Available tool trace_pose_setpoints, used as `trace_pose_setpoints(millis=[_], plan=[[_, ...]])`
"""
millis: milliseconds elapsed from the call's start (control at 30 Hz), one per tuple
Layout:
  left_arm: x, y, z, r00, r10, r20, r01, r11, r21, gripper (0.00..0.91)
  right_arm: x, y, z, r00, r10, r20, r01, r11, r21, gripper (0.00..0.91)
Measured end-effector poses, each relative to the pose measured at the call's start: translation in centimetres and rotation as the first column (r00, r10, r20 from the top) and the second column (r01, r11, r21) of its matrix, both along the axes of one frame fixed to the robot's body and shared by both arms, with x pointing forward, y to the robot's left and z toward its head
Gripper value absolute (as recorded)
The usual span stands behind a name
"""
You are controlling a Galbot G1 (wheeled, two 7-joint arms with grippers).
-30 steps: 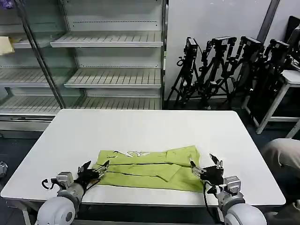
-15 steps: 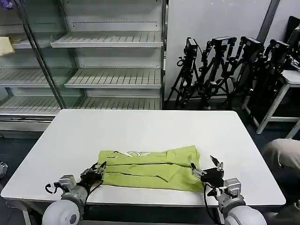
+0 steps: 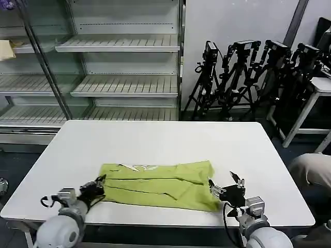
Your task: Fold and organize the clothes.
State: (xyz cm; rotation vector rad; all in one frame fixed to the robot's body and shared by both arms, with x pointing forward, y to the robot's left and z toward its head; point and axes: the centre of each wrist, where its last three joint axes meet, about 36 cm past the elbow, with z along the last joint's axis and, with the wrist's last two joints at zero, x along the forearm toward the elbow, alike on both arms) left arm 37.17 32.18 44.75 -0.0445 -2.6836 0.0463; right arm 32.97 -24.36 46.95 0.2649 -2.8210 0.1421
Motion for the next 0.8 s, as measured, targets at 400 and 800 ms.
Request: trace_pose_setpoints(millis=[400,800], plan=[[0.7,10.4,4.9,0.996,0.071,0.053,-0.083,0.957,0.279,0.01,0.1,0.3,0.2,1.0,0.005,0.026,-0.005,1.0,0.011,0.907],[-1.0,3.3,6.4,0.985,-0.126,0.115,0.087,0.952,0.293,0.01,-0.7,-0.6,1.0,0.999,-0.013,0.041,0.014,1.0,-0.022,0.907]])
